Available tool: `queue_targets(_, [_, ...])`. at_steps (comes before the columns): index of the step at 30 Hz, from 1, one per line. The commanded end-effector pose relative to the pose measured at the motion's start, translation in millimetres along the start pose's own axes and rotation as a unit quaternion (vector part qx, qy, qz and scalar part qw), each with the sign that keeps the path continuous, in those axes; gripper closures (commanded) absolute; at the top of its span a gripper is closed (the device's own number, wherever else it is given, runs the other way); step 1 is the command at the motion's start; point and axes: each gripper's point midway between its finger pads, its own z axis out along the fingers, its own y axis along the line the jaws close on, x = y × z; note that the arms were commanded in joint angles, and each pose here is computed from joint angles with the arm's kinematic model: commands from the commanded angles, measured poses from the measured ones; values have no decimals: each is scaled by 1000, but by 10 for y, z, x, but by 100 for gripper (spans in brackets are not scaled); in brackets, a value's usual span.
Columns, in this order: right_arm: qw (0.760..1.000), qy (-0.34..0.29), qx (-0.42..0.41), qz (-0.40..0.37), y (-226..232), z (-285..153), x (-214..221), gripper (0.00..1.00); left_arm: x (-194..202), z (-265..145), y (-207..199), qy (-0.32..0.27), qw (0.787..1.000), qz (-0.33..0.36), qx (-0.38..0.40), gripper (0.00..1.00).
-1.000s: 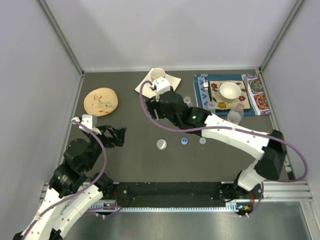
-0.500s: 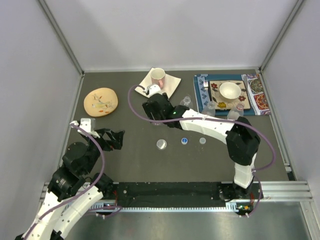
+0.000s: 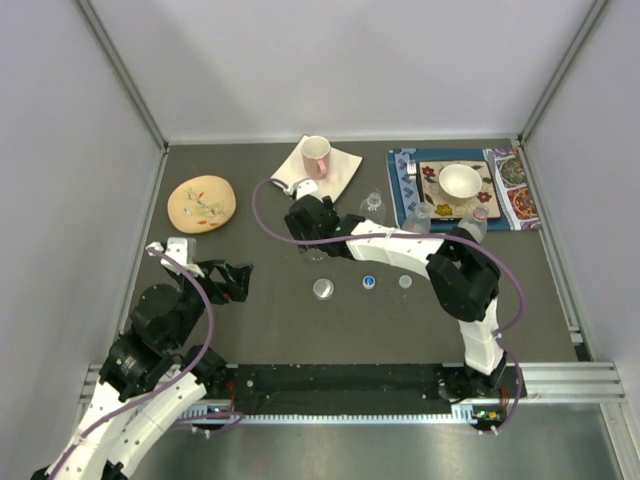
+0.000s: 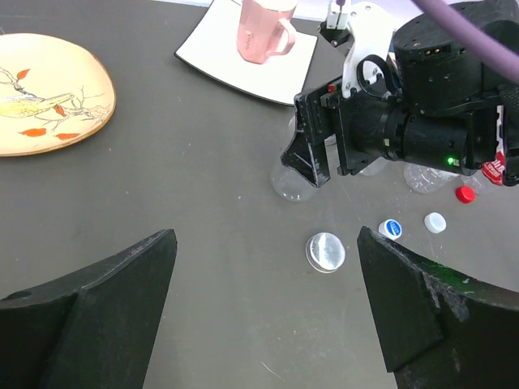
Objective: Unscrew the bottle caps
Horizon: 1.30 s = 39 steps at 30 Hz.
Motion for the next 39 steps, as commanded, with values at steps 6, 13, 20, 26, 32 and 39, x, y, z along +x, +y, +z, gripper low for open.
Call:
queue_targets(6, [999, -28, -1, 32, 14, 1, -191, 25, -14, 28, -15, -7, 1000, -3, 3, 1])
queue_targets(13, [999, -30, 2, 38, -36, -76, -202, 12, -16, 37, -25, -6, 1000, -3, 4, 1])
queue_targets(20, [998, -35, -1, 43, -47, -129, -236, 10, 12, 51, -39, -1, 1000, -6, 7, 1])
queue_targets(26, [998, -41, -2, 47, -56, -180, -290, 10, 15, 53, -51, 0, 1000, -6, 10, 1])
queue_targets(32, [998, -47, -10, 48, -40, -245, -342, 6, 32, 65, -62, 4, 1000, -8, 12, 1])
queue_targets(39, [995, -90, -18, 51, -43, -604, -720, 1, 38, 76, -61, 6, 1000, -7, 11, 1])
